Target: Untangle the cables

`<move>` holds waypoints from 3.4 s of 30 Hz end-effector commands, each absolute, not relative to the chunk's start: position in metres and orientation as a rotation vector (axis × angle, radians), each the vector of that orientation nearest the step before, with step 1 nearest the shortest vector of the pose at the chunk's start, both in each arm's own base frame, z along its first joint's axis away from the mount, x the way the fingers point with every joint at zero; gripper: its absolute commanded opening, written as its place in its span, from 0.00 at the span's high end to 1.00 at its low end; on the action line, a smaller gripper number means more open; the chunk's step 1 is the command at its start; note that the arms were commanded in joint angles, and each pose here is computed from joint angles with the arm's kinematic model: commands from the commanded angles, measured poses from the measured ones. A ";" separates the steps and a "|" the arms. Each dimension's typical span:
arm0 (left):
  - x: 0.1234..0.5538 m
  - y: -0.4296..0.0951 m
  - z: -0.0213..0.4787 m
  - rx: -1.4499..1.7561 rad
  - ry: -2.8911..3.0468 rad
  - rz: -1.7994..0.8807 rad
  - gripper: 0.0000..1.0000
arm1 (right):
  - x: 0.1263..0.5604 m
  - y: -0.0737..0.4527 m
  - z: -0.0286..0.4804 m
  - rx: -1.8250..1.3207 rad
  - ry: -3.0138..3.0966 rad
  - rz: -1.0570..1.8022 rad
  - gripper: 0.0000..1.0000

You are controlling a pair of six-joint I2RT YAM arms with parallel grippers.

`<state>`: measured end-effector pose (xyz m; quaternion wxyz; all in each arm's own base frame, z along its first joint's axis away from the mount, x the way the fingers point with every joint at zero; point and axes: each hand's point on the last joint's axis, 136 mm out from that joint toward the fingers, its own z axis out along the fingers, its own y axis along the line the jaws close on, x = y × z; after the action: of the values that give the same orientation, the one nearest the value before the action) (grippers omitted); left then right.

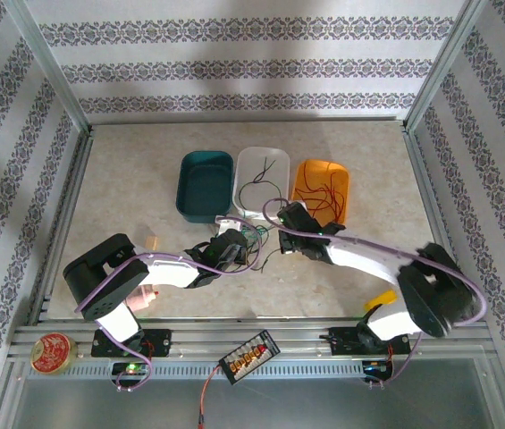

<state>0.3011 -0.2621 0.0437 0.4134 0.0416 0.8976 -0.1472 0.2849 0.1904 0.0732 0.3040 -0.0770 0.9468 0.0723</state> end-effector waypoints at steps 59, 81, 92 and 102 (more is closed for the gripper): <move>0.296 -0.256 0.038 0.104 2.275 -0.333 1.00 | 0.456 0.230 0.088 -0.250 2.560 0.123 0.96; 0.297 -0.258 0.038 0.108 2.278 -0.332 1.00 | 0.437 0.222 0.151 -0.215 2.434 0.187 0.52; 0.297 -0.256 0.038 0.095 2.275 -0.330 1.00 | 0.328 0.223 0.140 -0.346 2.483 0.441 0.49; 0.297 -0.257 0.038 0.100 2.277 -0.330 1.00 | 0.269 0.240 0.077 -0.435 2.627 0.584 0.48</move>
<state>0.3022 -0.2623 0.0428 0.4127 0.0413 0.8985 -0.1438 0.2609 0.2284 0.0754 0.1961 -0.1701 0.9487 0.1807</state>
